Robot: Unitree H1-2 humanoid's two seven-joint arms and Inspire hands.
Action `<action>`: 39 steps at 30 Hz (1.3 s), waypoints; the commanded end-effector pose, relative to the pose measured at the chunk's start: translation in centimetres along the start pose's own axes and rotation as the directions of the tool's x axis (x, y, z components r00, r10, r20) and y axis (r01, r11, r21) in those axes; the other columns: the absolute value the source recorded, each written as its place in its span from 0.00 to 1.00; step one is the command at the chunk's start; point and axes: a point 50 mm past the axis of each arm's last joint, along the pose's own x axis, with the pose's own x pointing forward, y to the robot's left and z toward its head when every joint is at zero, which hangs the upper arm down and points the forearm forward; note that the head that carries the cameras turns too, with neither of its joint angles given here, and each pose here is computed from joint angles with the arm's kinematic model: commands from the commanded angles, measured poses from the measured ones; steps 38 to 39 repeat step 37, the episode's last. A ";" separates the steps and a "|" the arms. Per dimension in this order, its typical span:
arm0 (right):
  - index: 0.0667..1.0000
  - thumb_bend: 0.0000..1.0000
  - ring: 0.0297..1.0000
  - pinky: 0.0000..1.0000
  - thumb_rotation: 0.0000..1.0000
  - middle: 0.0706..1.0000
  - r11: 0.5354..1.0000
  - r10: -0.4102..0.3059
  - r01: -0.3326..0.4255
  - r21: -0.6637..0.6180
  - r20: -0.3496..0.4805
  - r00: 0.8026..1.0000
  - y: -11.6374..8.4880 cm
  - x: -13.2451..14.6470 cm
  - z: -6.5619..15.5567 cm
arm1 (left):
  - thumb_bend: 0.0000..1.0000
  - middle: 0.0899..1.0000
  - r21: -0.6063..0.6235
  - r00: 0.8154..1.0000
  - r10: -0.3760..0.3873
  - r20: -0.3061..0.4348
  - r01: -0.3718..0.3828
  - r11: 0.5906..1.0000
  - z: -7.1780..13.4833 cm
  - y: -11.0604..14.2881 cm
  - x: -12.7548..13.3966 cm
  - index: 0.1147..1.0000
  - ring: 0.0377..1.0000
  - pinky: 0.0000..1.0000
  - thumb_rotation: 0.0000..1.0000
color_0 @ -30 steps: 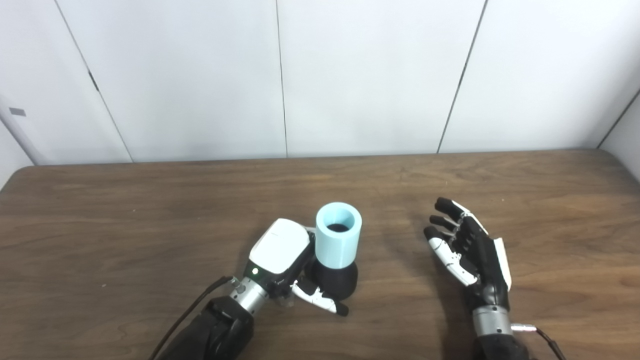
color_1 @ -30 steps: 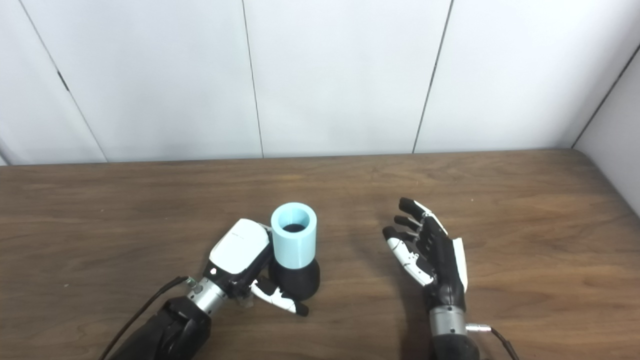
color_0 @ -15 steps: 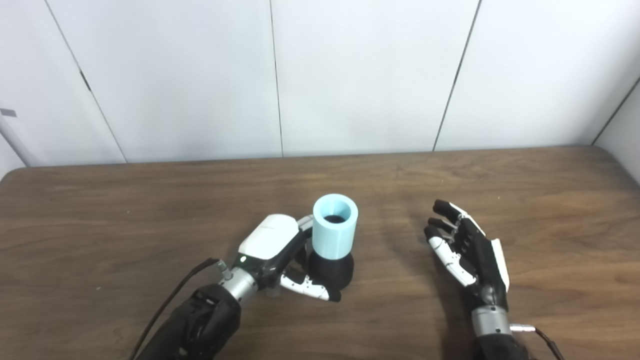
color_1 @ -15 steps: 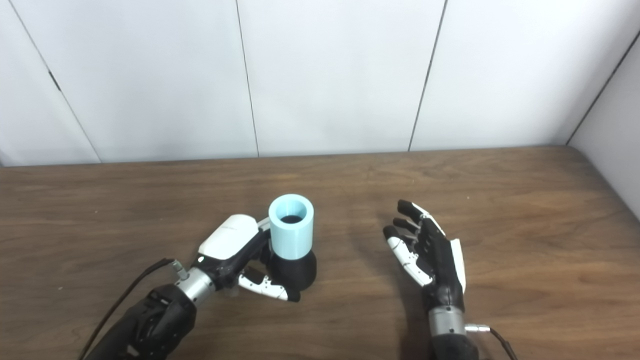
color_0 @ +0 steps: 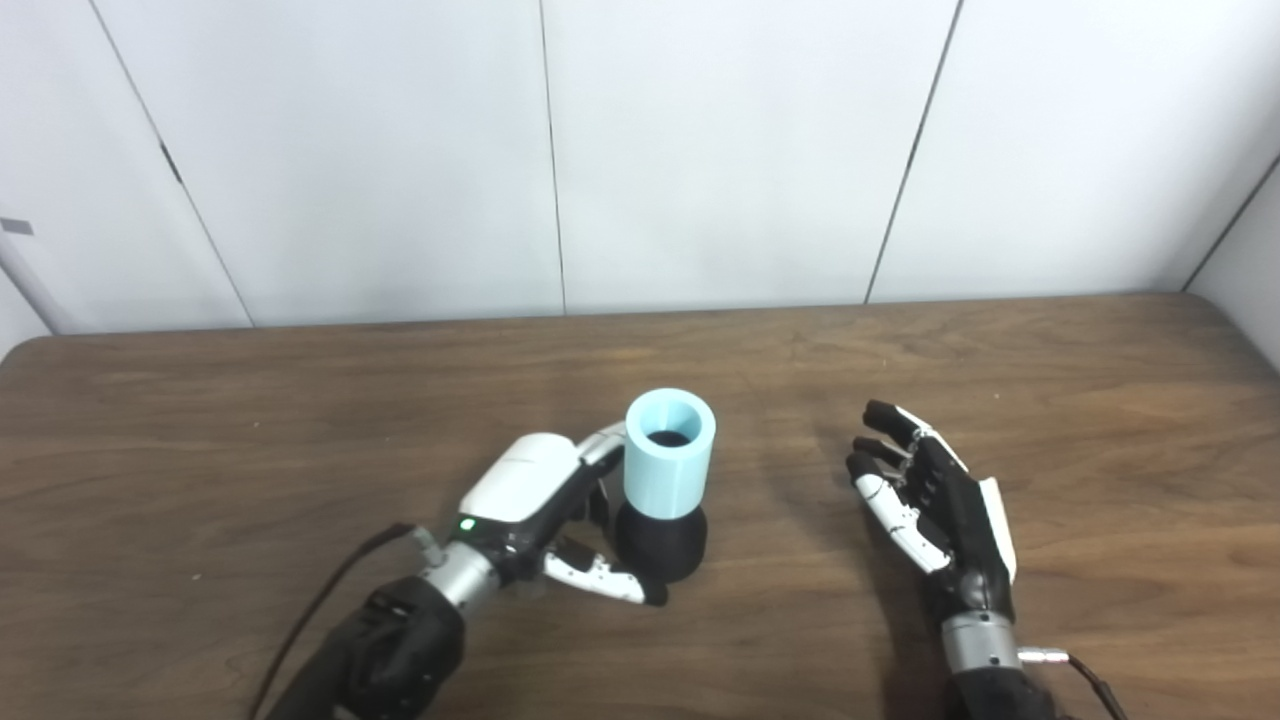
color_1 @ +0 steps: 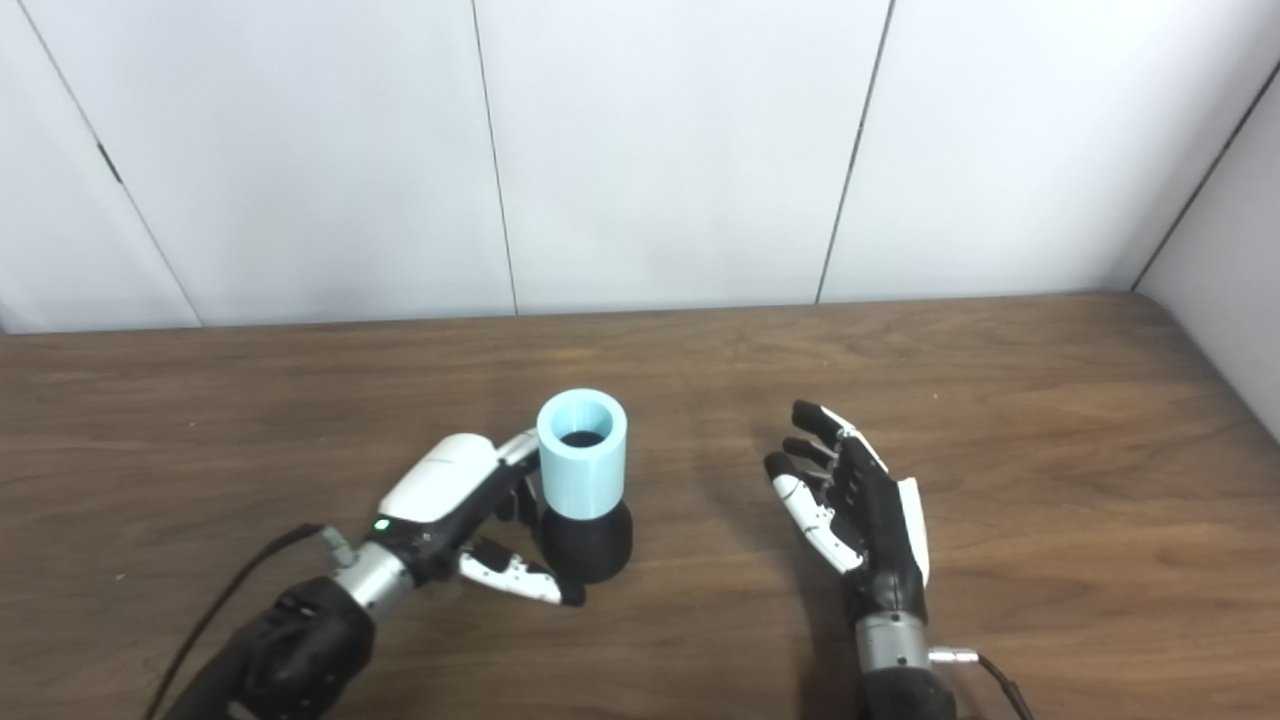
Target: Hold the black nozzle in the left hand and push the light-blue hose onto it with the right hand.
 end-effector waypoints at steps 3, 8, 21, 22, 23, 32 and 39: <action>0.77 0.32 0.73 0.61 0.45 0.78 1.000 0.000 -0.001 0.017 0.066 0.998 0.2 0.9 1.8 | 1.00 1.00 -0.173 0.978 -0.094 -0.186 0.062 0.983 -3.8 1.2 -3.2 1.00 1.00 0.95 0.44; 0.72 0.22 0.71 0.63 0.46 0.73 1.000 -0.005 0.003 0.029 0.062 0.998 0.2 1.2 1.5 | 1.00 1.00 -0.306 0.966 -0.125 -0.226 0.051 0.951 -4.8 3.4 -5.7 1.00 1.00 0.89 0.48; 0.67 0.22 0.70 0.61 0.31 0.70 0.999 -0.018 0.015 0.052 0.060 0.998 0.4 1.7 0.4 | 0.26 0.81 -0.510 0.908 0.286 -0.305 -0.409 0.757 -5.9 0.6 -9.0 0.80 0.79 0.73 0.74; 0.66 0.22 0.69 0.60 0.30 0.69 0.999 -0.024 0.021 0.050 0.065 0.998 0.5 1.7 0.4 | 0.23 0.79 -0.507 0.900 0.312 -0.303 -0.430 0.748 -6.0 0.4 -9.0 0.78 0.77 0.71 0.69; 0.64 0.24 0.67 0.58 0.27 0.67 0.998 -0.031 0.028 0.051 0.068 0.997 0.5 1.8 0.4 | 0.21 0.76 -0.499 0.894 0.332 -0.301 -0.444 0.744 -6.2 0.2 -8.9 0.75 0.74 0.69 0.63; 0.62 0.30 0.62 0.53 0.06 0.63 0.996 -0.048 0.042 0.076 0.072 0.996 1.0 2.0 -0.2 | 0.26 0.65 -0.444 0.868 0.420 -0.266 -0.496 0.746 -7.0 -0.7 -7.8 0.64 0.63 0.58 0.43; 0.61 0.28 0.62 0.51 0.07 0.63 0.994 -0.060 0.054 0.093 0.067 0.996 1.3 2.2 -0.3 | 0.27 0.64 -0.416 0.857 0.452 -0.249 -0.516 0.749 -6.9 -0.8 -7.6 0.63 0.61 0.55 0.41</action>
